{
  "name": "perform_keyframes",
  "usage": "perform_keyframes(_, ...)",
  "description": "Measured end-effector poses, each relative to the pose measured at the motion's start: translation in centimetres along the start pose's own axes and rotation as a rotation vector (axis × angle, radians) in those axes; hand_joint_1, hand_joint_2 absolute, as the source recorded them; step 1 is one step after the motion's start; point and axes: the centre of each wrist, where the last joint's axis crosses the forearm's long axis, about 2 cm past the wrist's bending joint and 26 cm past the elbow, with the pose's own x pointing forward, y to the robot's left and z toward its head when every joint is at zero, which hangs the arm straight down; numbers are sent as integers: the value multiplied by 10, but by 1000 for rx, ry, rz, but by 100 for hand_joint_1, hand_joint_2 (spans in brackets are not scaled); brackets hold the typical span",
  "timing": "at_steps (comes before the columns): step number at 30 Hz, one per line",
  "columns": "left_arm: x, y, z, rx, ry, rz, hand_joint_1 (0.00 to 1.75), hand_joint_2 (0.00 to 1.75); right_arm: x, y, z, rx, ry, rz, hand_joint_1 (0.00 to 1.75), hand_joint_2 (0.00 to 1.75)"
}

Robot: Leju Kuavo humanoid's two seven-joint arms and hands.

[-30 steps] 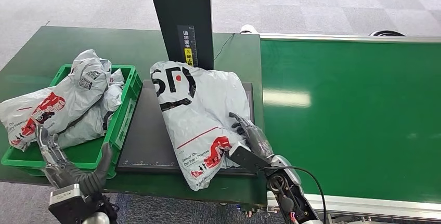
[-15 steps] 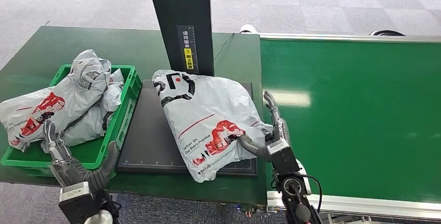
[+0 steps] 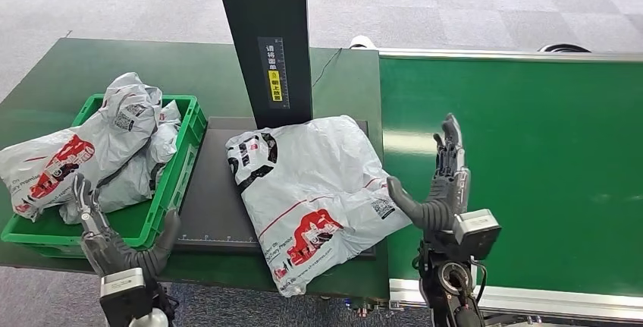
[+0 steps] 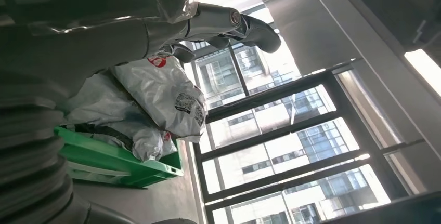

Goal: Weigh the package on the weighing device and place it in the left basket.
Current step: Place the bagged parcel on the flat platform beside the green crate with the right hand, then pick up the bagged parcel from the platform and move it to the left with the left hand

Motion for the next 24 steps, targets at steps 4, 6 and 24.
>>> perform_keyframes(4,4,-4,0,-26,-24,-9,0,175,6,-4,-3,-78,-20,-73,0,175)
perform_keyframes(6,7,-8,-1,-65,-38,-12,0,175,7,-7,-2,-102,-21,-96,0,175)
perform_keyframes(24,28,-89,19,-773,-131,-295,0,175,11,-12,11,-286,-34,-293,0,175)
